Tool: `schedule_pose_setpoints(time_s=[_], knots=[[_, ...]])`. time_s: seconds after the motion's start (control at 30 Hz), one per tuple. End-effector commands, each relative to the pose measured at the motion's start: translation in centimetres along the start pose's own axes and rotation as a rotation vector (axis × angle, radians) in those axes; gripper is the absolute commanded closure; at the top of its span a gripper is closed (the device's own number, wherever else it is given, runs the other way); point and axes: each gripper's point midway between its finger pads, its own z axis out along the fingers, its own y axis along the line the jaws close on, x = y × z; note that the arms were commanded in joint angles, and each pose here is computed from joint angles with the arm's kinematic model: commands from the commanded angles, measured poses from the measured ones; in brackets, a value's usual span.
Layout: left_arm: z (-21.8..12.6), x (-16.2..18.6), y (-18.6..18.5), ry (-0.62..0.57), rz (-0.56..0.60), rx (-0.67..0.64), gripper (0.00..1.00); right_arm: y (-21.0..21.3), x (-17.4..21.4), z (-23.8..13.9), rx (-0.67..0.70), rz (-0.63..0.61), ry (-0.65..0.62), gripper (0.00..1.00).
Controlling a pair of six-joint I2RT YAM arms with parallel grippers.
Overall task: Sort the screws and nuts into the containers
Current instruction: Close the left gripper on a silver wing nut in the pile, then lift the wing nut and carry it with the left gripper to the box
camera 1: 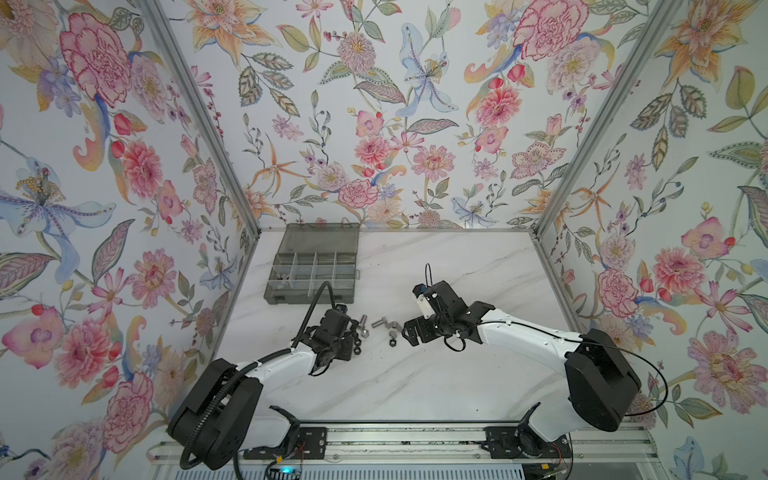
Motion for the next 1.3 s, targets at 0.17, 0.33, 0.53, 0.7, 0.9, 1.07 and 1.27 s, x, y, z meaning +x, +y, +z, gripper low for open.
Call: schedule_pose_setpoints(time_s=[0.17,0.33,0.53,0.7,0.9,1.07,1.27], knots=[[-1.7,-1.7,0.3,-0.030,0.002,-0.026,1.00,-0.2,0.3,-0.1,0.002,0.001,0.005,0.01],[-4.8,-5.5,1.4,-0.144,-0.046,-0.025,1.00,-0.2,0.3,-0.2,0.002,0.000,0.004,0.01],[-8.8,-11.1,5.4,-0.320,-0.173,-0.069,1.00,-0.2,0.2,-0.4,0.004,-0.002,-0.002,0.01],[-9.9,-14.8,9.0,-0.389,-0.234,-0.118,1.00,-0.1,0.1,-0.5,0.000,0.001,-0.007,0.01],[-9.1,-18.6,13.9,-0.420,-0.311,-0.152,1.00,-0.3,0.5,-0.7,0.005,0.008,-0.008,0.01],[-6.8,-20.9,17.8,-0.384,-0.344,-0.194,1.00,-0.3,0.7,-0.8,0.004,0.011,-0.005,0.01],[-4.0,-22.9,22.0,-0.378,-0.372,-0.206,1.00,-0.3,0.7,-0.8,0.007,0.012,-0.006,0.01]])
